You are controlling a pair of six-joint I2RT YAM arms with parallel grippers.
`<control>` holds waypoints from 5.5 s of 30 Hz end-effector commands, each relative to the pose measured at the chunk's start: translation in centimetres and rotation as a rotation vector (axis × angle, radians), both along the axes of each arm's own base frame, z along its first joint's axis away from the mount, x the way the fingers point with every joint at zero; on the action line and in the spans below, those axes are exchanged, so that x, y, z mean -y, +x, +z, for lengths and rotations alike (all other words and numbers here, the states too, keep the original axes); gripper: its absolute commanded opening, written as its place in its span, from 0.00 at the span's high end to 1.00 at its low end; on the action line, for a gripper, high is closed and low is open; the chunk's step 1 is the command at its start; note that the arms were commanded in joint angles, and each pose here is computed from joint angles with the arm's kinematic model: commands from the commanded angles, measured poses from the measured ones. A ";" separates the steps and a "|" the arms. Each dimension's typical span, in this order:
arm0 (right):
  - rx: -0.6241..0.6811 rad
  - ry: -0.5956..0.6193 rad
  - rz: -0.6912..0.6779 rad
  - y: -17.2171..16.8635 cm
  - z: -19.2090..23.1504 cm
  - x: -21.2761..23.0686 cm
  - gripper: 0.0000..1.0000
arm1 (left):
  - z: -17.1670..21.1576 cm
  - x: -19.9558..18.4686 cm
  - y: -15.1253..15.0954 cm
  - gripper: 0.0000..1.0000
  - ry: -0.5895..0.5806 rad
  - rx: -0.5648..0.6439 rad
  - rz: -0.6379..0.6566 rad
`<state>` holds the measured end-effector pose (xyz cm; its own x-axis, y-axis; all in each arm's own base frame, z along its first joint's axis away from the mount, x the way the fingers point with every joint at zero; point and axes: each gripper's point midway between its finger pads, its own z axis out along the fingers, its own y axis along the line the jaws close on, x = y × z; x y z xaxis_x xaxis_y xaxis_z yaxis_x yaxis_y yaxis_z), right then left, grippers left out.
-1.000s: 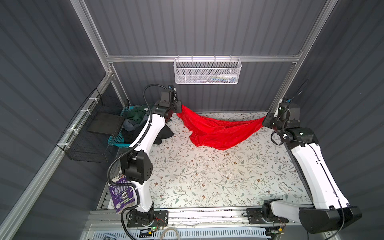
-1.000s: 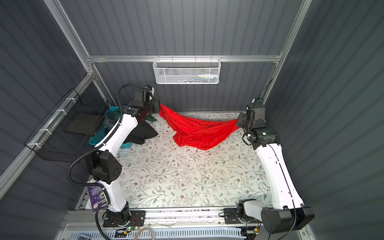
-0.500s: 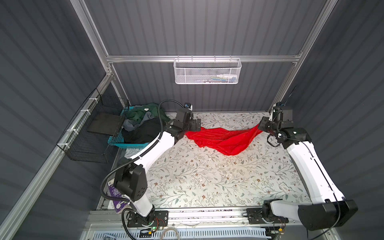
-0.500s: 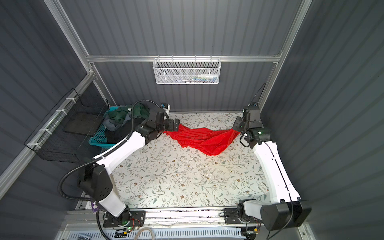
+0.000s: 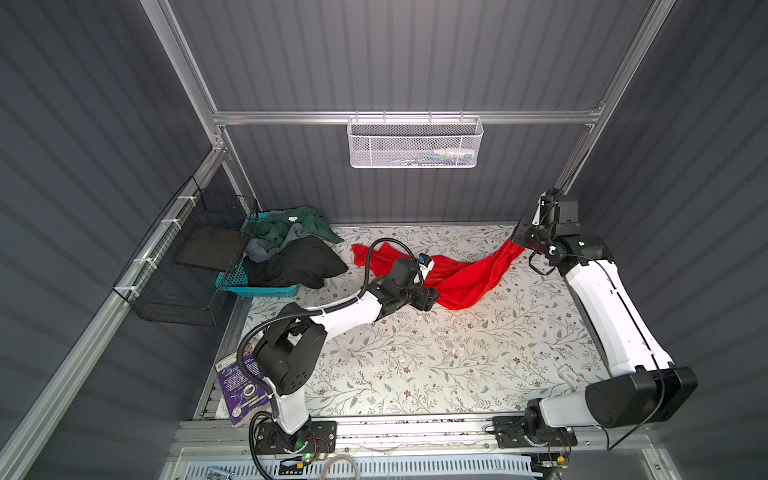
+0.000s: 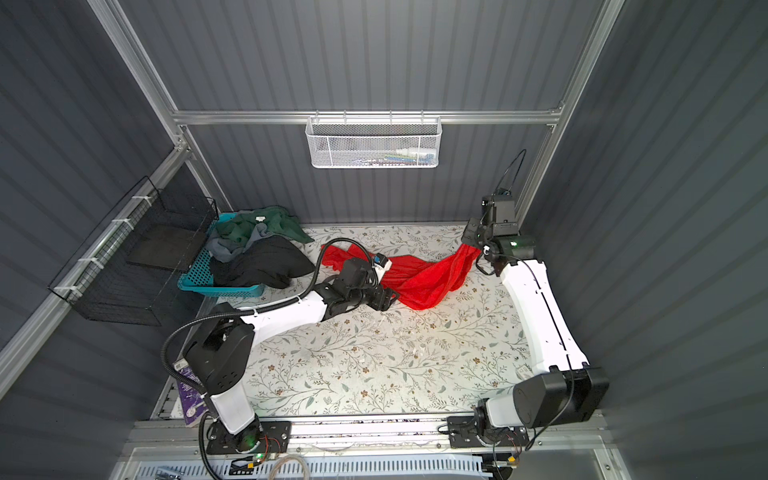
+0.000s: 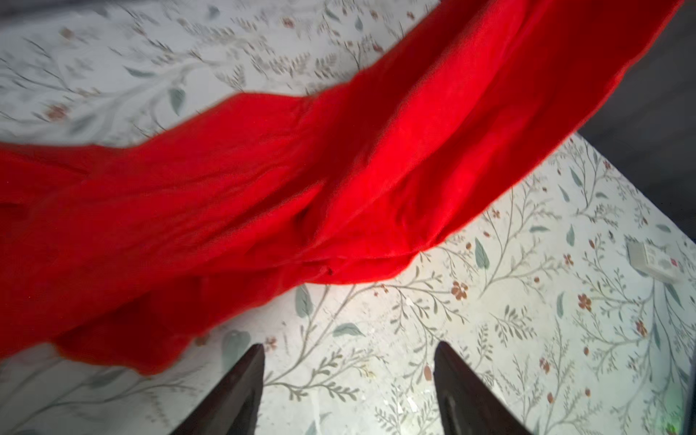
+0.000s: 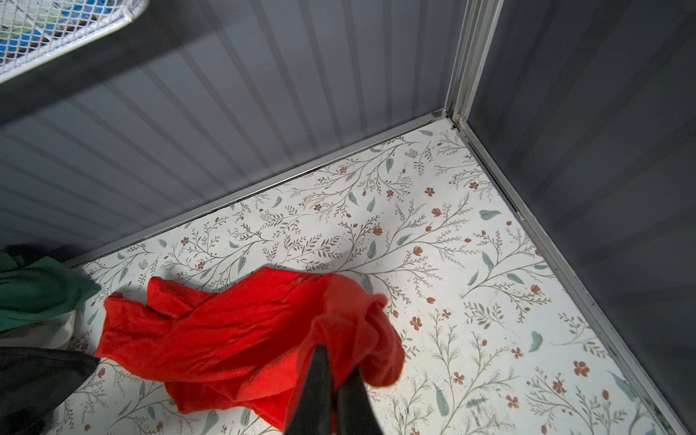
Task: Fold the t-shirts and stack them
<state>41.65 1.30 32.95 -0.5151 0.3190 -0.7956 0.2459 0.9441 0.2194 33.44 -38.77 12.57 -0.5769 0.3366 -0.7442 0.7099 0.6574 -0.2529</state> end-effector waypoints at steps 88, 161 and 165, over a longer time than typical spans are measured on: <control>-0.157 0.008 0.011 -11.3 -8.8 -1.1 1.00 | 6.2 -11.6 -6.2 0.88 0.246 0.207 0.214; -0.292 0.000 -0.036 -9.5 -15.2 0.5 1.00 | -2.5 -13.3 -5.4 1.00 0.262 -0.122 0.427; -0.294 0.033 -0.010 -9.2 -15.2 -0.2 1.00 | -0.6 -13.7 -4.9 1.00 0.203 -0.096 0.462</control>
